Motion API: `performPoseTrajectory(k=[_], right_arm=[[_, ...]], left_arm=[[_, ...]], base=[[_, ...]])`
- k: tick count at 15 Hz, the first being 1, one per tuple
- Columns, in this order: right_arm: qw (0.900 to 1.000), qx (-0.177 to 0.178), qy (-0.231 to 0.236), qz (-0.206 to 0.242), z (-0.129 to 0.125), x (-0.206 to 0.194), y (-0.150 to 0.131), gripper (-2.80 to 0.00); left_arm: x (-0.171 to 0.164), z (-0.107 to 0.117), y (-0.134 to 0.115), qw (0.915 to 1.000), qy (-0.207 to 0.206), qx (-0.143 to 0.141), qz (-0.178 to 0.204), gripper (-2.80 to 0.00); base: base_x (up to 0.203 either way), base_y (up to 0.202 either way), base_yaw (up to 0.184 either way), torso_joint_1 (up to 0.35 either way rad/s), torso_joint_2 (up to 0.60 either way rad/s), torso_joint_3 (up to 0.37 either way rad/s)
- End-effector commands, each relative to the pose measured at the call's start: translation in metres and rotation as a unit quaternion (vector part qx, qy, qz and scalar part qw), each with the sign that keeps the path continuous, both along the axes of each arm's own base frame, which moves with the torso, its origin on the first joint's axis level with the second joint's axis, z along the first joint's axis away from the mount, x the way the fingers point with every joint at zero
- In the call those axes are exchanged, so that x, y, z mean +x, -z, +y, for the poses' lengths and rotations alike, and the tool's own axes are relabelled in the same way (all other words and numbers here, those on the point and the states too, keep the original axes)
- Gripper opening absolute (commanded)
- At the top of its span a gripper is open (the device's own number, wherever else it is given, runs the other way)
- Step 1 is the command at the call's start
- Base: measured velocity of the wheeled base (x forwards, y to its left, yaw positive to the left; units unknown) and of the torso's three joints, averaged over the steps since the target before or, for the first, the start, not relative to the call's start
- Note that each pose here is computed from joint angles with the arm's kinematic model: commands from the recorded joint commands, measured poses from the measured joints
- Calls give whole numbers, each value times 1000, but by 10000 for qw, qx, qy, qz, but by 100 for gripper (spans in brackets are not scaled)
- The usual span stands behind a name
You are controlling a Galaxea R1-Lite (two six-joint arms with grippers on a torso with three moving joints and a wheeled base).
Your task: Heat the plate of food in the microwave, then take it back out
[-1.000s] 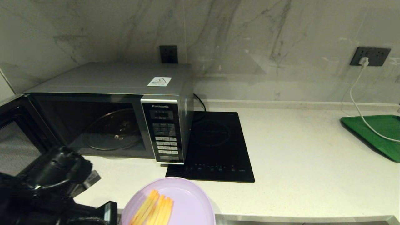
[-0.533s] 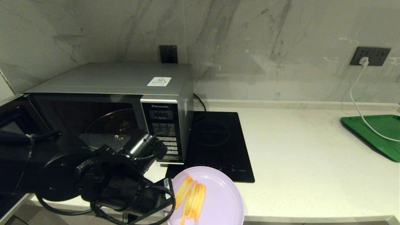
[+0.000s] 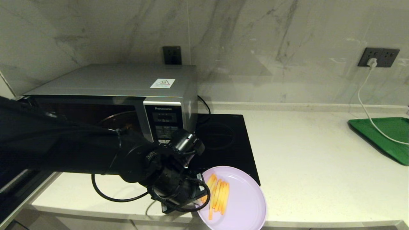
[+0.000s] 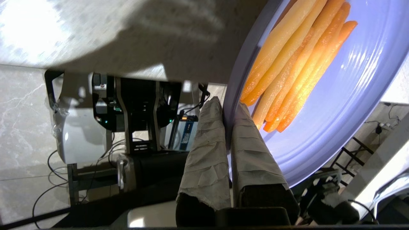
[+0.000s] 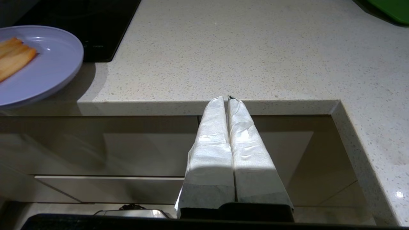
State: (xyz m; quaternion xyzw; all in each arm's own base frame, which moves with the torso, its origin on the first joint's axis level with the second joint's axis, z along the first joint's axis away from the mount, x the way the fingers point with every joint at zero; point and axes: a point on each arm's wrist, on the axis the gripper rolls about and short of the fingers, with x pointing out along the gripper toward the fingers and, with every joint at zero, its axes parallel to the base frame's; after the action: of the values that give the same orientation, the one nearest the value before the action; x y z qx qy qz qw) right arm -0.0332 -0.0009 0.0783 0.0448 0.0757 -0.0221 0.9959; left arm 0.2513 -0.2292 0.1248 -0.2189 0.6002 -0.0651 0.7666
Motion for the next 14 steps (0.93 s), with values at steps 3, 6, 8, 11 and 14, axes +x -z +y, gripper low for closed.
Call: performPoseTrajectory(k=[3,6,8,11,14], right_arm=[[10000,2,5,7,0,0,0,-280],[10000,2,5,7,0,0,0,-280],[10000,2,5,7,0,0,0,-280],[10000,2,1,7,0,0,0,-280],[10000,2,6,7,0,0,0,-280]], left_arm=[[19,-18,24,9998,-24,149,136,-280],[27,-23,26,9998,-115,110,121,-280],[33,-26,26,9995,-276,26,126,-280],[38,-31,22,9995,-278,-140,36,-280],[44,-31,28,9993,-332,-153,32,-280]], base=[[0,0,0,0,0,0],[0,0,0,0,0,0],[0,0,0,0,0,0],[0,0,0,0,0,0],[0,0,0,0,0,0]])
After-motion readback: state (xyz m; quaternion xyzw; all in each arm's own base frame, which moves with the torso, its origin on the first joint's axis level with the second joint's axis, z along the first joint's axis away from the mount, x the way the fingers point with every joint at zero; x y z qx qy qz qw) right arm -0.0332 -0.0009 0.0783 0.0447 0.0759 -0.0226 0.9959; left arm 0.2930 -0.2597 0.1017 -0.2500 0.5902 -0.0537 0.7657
